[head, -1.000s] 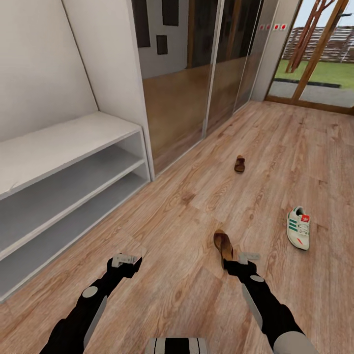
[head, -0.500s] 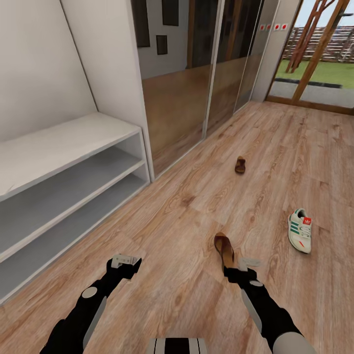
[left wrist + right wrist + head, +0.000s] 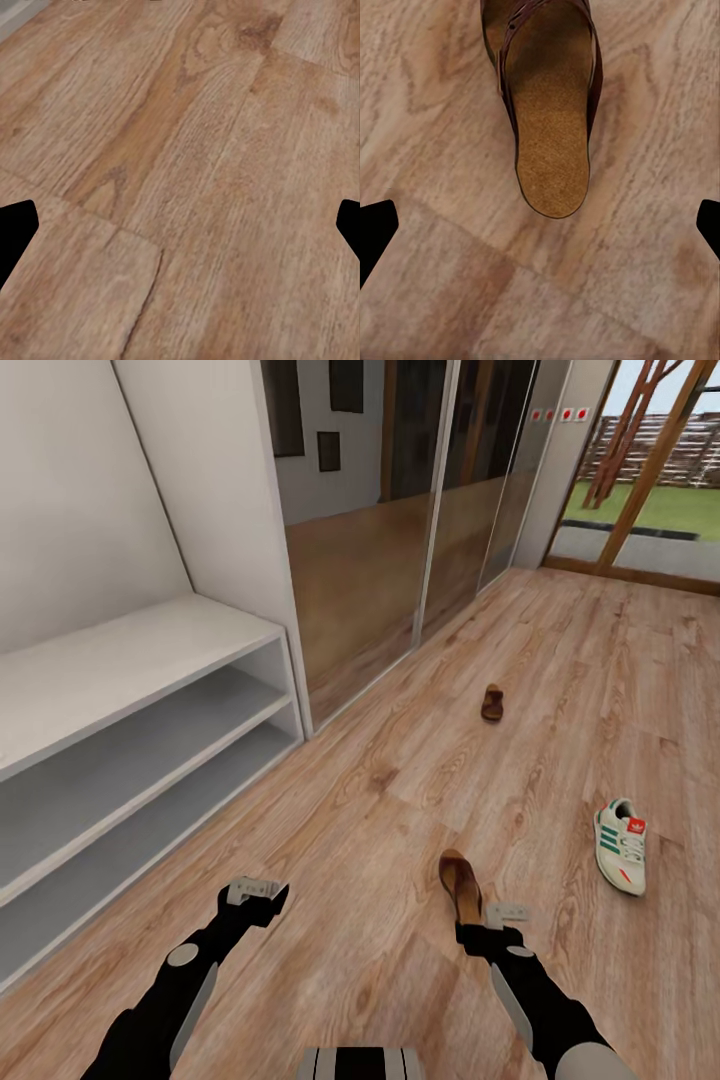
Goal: Pick up the two gym shoes and the two sandals from the corridor floor and place them onto the hallstand (shoe rack) in the corridor, making sure they are on the rack and not on the floor. Arrange them so the two gym shoes are next to each other and the two sandals are next to each other.
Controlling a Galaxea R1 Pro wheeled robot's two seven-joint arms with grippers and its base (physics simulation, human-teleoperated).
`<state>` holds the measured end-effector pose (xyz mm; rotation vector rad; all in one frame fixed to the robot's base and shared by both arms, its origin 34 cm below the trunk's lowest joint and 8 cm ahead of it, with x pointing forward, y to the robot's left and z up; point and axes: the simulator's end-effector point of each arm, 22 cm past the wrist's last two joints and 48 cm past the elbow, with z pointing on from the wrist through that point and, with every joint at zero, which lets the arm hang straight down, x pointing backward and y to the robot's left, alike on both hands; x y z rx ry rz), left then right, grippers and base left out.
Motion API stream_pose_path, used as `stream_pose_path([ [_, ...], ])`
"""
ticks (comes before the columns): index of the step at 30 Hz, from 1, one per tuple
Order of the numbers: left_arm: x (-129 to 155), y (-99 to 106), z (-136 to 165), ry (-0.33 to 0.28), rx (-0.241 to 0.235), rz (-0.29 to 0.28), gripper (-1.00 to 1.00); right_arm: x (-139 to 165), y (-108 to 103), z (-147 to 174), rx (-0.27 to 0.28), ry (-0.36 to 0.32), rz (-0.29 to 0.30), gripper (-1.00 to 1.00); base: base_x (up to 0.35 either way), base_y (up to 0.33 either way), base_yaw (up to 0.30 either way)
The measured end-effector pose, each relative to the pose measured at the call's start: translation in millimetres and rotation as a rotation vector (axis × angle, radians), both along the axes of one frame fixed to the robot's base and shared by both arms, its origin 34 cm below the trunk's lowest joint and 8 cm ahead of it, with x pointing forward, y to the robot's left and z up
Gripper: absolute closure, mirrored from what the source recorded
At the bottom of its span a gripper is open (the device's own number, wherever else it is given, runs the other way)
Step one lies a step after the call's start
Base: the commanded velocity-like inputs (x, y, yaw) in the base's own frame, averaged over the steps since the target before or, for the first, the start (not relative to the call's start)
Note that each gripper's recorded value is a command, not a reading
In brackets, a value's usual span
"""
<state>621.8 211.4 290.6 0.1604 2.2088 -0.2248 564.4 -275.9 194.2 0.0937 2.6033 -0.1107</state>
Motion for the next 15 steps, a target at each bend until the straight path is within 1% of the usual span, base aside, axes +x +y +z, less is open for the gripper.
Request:
stream_pose_path([
  [4,-0.3,-0.6,-0.2,0.001,-0.001,0.000,-1.00,-1.6,-0.4,-1.0,-0.001,0.004,0.000,-1.00,0.174,0.000,0.000],
  [12,-1.7,-1.5,-2.0,0.006,-0.003,0.000,-1.00,-2.4,-0.5,-1.5,-0.001,0.006,0.000,-1.00,0.273,0.000,0.000],
  [15,-1.9,-1.9,-2.3,0.006,-0.003,-0.001,-1.00,-2.3,-0.5,-1.5,-0.001,0.006,0.000,-1.00,0.140,0.000,0.000],
])
